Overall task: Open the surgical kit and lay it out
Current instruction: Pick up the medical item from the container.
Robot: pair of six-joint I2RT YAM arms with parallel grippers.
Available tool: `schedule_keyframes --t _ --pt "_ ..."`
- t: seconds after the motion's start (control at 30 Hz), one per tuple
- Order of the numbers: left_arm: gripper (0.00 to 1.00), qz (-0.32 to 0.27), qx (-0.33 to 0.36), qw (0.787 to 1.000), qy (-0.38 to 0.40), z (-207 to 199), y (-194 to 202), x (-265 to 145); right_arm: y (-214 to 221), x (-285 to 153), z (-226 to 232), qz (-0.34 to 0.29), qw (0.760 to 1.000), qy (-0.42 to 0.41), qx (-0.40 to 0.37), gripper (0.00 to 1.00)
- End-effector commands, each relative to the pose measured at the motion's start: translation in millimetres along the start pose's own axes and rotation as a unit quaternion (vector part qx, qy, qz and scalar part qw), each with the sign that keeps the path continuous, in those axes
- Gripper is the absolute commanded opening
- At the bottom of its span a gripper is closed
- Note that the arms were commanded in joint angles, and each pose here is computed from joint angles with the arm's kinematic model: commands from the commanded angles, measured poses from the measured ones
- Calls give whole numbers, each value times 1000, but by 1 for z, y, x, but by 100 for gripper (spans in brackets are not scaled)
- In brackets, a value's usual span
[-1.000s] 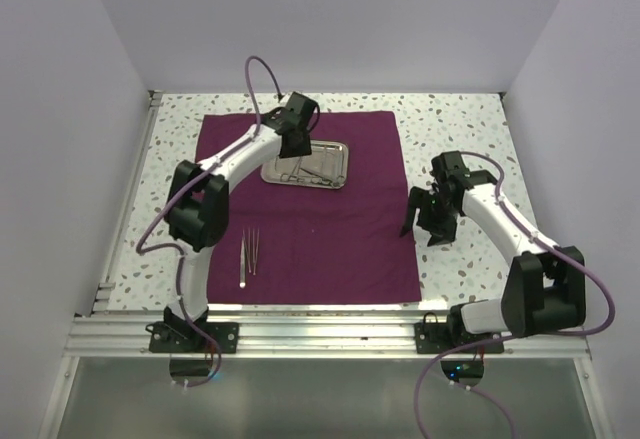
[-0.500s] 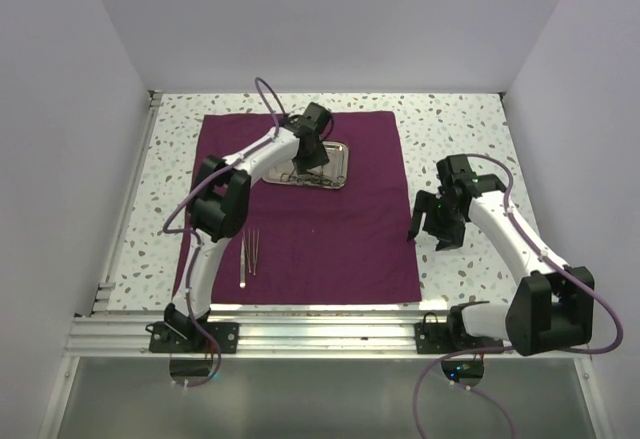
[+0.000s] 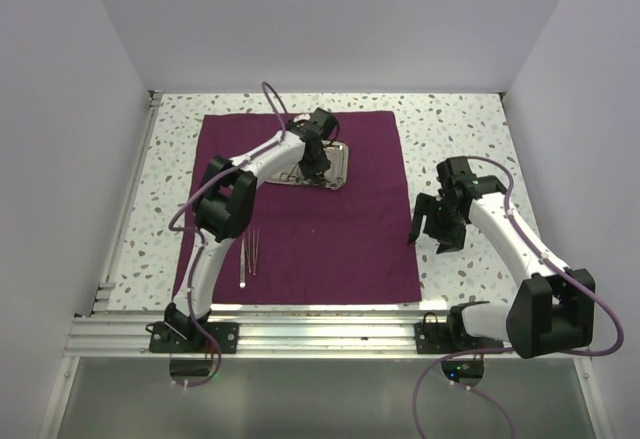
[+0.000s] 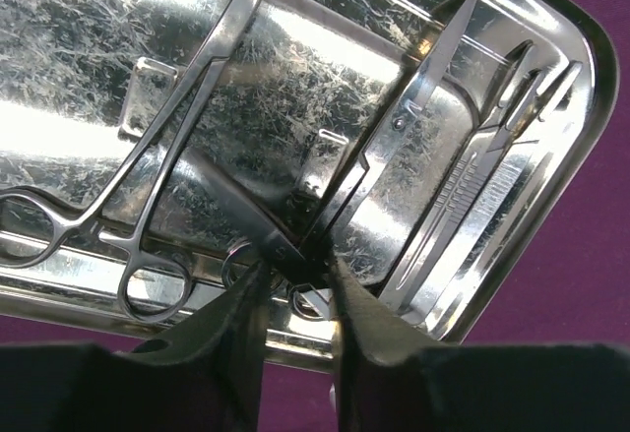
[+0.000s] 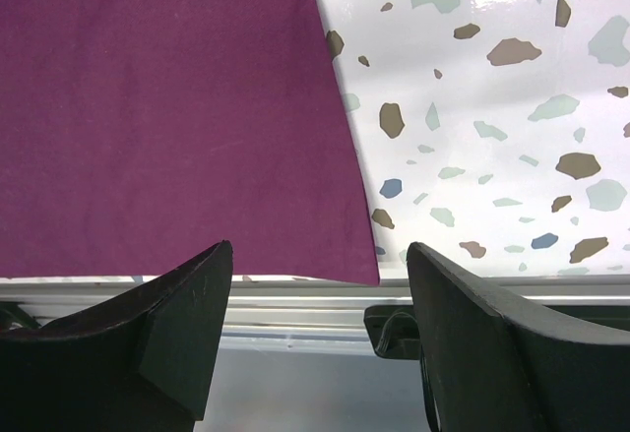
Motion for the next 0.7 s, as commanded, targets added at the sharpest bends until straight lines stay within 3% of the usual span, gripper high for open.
schedule_keyframes --t 0.0,0.17,0.37,0.67 --pt "29 27 7 999 -38 14 23 33 4 -6 -2 -3 1000 -3 -8 75" --pt "0 37 24 998 -37 15 27 36 5 -7 -2 -6 1000 -2 -9 76" --pt "0 18 39 999 -18 6 11 22 5 -9 -2 -9 1000 -3 -9 76" --pt "0 -75 66 994 32 -15 -46 -48 3 -11 1 -17 1000 -14 -11 76"
Point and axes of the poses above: each gripper's point midway between its finger pads, its own x axis out along the fingers, its own z axis along the line the jaws close on, y = z × x, the point moved 4 cm from there along -x, back along the fingers, and after that the axes turned 2 degrees about x, right-handed, at the moved point
